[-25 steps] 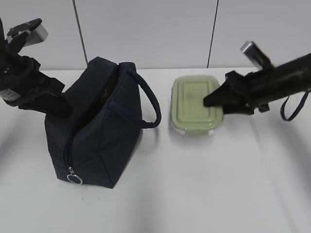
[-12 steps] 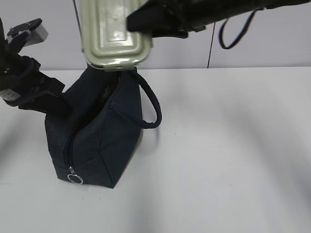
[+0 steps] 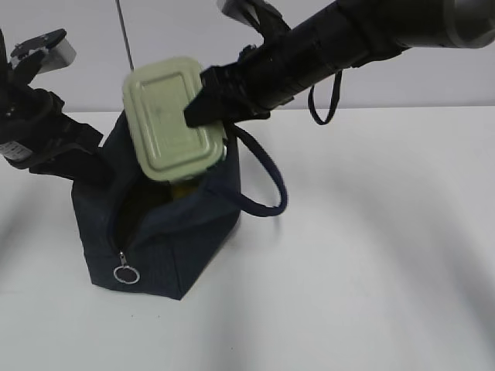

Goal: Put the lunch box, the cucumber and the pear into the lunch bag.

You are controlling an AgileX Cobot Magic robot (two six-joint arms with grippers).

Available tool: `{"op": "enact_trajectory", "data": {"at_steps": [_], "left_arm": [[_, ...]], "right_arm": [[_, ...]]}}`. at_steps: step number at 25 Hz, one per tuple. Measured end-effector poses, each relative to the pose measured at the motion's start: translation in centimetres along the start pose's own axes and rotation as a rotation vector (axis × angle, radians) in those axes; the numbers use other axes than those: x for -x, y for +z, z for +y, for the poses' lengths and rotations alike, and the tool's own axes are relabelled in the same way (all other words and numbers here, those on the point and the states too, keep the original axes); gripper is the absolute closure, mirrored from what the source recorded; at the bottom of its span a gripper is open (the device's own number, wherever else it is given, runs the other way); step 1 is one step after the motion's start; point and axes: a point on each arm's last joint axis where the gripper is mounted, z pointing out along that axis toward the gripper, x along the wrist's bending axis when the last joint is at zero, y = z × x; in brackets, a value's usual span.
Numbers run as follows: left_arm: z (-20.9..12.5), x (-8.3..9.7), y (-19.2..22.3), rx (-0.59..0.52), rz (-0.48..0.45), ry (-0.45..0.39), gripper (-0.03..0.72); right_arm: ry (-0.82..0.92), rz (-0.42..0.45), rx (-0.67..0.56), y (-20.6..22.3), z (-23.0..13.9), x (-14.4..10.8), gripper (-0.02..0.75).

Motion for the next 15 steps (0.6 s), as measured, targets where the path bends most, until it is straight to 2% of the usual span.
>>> {"op": "enact_trajectory", "data": {"at_steps": [2, 5, 11, 15], "left_arm": [[0.0, 0.0, 0.0, 0.001, 0.001, 0.0, 0.684], [0.0, 0.0, 0.0, 0.005, 0.002, -0.002, 0.684], [0.1, 0.0, 0.0, 0.009, 0.005, -0.004, 0.684], [0.1, 0.0, 0.0, 0.008, 0.003, -0.004, 0.684]], "right_arm": [[-0.003, -0.059, -0.1, 0.0, -0.9, 0.5, 0.387], [0.028, -0.104, -0.164, -0.1, -1.5, 0.9, 0.387], [0.117, -0.11, -0.214, 0.7, -2.2, 0.7, 0.387], [0.094, -0.106, -0.235, 2.7, -2.8, -0.5, 0.387]]}}
